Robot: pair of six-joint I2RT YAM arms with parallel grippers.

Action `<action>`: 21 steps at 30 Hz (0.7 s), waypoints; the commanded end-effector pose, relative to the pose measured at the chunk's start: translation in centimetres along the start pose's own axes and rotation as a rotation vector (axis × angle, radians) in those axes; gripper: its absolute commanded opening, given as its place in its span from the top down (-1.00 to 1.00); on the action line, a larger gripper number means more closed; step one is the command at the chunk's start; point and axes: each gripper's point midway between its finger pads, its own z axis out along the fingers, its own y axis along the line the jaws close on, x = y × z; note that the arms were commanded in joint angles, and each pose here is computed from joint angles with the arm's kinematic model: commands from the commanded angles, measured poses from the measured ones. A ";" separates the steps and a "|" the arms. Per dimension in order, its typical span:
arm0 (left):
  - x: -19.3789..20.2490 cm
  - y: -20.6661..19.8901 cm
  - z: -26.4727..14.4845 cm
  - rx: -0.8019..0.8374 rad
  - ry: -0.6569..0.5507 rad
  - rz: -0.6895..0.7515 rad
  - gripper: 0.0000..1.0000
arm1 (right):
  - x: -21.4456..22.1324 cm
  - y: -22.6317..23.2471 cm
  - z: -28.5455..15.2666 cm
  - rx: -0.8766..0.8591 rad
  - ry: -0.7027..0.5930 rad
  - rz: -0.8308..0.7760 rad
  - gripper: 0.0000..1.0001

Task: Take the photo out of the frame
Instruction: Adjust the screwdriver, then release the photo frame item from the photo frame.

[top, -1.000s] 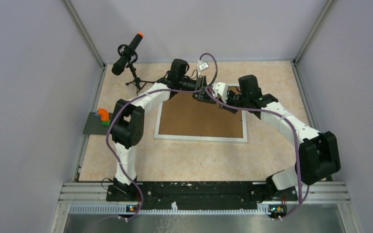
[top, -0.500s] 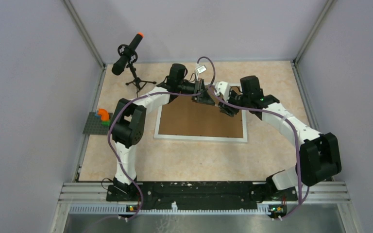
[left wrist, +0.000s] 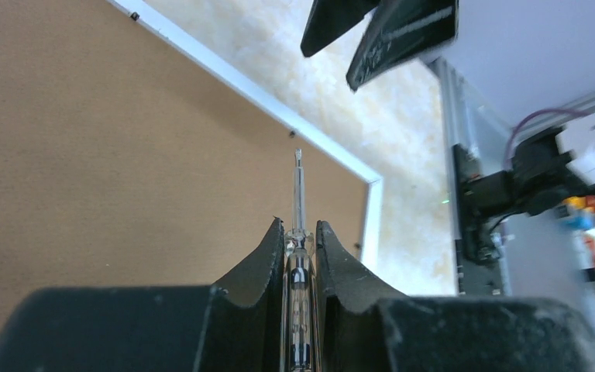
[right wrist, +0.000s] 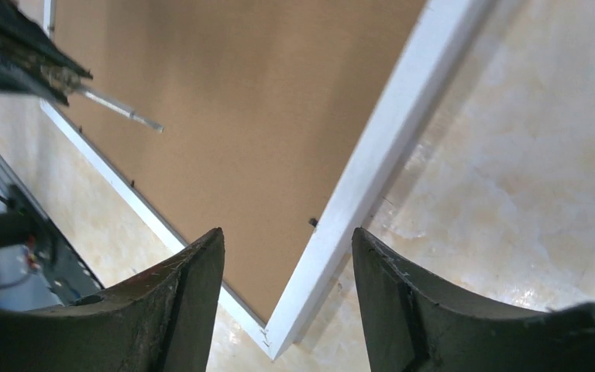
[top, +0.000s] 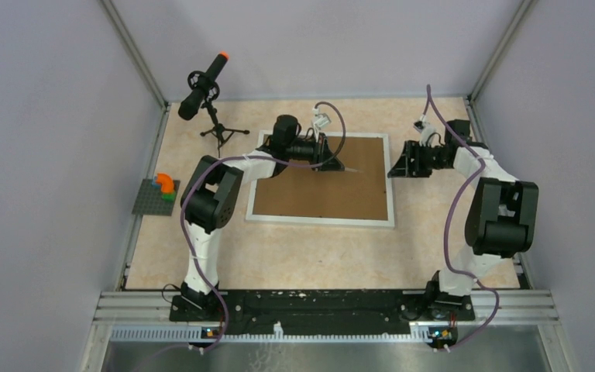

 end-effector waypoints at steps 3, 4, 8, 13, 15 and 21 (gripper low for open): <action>-0.2 0.5 1.9 0.033 -0.040 0.387 1.00 | -1.8 -2.5 1.0 0.016 -0.023 0.224 -0.13; 0.0 0.3 2.1 0.044 -0.031 0.420 1.00 | -1.8 -2.9 1.3 0.022 -0.017 0.234 -0.12; 2.3 -0.5 3.1 0.084 0.033 0.531 1.00 | -1.6 -4.5 2.7 0.045 0.008 0.288 -0.04; 4.6 -1.3 4.0 0.105 0.064 0.561 1.00 | -0.3 -5.0 3.8 0.070 0.055 0.316 0.02; 5.3 -1.5 4.5 0.112 0.069 0.572 1.00 | 0.6 -4.7 4.1 0.075 0.078 0.319 0.03; 5.9 -1.0 5.7 0.098 0.063 0.578 1.00 | 2.4 -4.8 4.4 0.116 0.117 0.308 0.06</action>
